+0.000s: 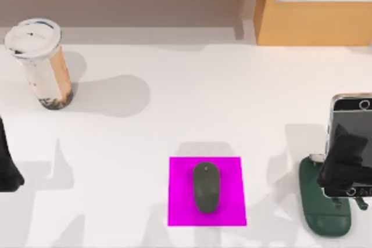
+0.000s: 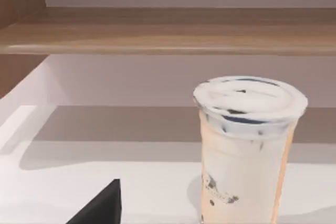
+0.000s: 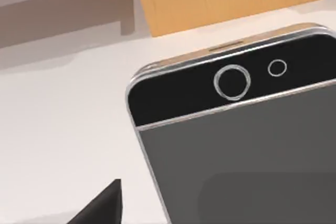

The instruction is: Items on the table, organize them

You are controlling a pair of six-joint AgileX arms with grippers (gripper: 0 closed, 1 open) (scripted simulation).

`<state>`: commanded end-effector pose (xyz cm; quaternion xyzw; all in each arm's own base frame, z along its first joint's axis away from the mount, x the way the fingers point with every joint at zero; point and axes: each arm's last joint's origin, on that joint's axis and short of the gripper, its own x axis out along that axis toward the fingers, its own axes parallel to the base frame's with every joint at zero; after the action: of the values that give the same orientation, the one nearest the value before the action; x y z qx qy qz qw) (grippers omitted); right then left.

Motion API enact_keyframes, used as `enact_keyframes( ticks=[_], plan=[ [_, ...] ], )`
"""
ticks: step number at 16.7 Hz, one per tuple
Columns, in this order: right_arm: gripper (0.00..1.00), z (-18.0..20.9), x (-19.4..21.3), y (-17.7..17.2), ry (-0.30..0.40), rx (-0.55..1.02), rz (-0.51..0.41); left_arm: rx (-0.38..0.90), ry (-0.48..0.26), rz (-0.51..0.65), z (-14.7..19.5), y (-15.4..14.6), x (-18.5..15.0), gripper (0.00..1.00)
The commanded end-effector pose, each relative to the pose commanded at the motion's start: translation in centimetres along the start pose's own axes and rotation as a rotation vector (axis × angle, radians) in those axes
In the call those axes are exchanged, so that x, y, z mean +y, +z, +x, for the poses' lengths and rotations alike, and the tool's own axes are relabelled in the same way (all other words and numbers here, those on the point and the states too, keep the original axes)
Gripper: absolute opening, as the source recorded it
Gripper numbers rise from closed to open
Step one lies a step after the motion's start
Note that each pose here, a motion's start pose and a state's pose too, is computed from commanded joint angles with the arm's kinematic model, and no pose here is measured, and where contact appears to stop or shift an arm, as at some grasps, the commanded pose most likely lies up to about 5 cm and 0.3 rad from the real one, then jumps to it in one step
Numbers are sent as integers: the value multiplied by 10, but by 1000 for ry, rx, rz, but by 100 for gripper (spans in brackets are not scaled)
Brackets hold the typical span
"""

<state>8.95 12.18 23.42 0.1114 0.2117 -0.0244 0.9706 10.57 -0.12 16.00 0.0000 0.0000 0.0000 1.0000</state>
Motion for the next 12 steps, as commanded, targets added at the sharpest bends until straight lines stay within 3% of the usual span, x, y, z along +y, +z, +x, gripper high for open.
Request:
enact_keyframes(
  ticks=[6,12],
  plan=[
    [100,4,0,-25,-49,29,-226,0,0,0,0,0,0,100],
    [100,4,-1,-24,-49,27,-223,0,0,0,0,0,0,100]
  ],
)
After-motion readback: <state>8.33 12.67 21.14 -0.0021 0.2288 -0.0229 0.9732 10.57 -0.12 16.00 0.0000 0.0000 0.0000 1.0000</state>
